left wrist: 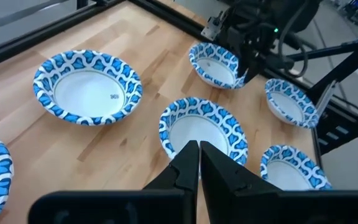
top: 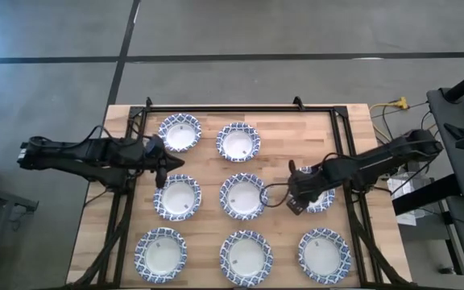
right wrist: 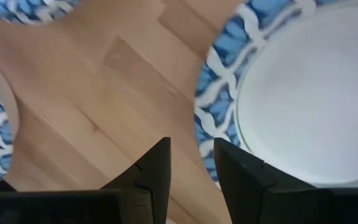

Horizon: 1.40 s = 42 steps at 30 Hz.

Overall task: Nest bowls inside each other
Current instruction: Stack the white patterned bowl on top of the other white patterned bowl

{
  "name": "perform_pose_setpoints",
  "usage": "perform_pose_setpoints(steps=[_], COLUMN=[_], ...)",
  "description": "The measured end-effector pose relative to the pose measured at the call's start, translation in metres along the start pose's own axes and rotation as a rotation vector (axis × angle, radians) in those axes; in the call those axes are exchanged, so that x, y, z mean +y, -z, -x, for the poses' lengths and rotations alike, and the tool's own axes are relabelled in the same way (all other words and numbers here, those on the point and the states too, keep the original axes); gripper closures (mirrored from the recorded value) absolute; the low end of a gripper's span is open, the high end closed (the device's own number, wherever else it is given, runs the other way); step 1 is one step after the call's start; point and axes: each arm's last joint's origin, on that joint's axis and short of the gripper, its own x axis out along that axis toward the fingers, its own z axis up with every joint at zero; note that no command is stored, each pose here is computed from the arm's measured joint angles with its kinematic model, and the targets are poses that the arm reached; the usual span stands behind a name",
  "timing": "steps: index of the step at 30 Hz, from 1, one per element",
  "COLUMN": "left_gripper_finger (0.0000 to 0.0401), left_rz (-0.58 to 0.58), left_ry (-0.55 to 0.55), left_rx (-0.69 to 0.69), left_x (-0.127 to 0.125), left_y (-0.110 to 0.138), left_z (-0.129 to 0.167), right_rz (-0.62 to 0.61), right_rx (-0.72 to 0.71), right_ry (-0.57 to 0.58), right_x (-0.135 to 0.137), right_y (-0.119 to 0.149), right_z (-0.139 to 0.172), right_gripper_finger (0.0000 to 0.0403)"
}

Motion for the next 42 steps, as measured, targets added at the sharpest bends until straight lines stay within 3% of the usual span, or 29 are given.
perform_pose_setpoints(steps=[10, 20, 35, 42], left_gripper_finger=[0.0401, 0.0401, 0.0401, 0.0401], left_rz=[-0.011, -0.007, -0.031, -0.030], left_ry=[-0.026, -0.012, -0.007, -0.012], left_rx=[0.050, 0.033, 0.021, 0.020], left_x=[-0.002, -0.001, -0.001, -0.001], left_y=[0.003, 0.002, 0.001, 0.001], left_z=[-0.014, -0.008, -0.006, -0.006], right_rz=[0.065, 0.106, 0.133, 0.168], right_rx=[0.038, 0.102, 0.098, 0.073], right_ry=[0.047, 0.132, 0.094, 0.049], right_x=[0.001, 0.001, 0.001, 0.009], right_y=[-0.003, -0.007, -0.005, -0.006], right_z=[-0.021, -0.045, -0.036, -0.021], right_gripper_finger=[0.0286, 0.0291, 0.0385, 0.0393])
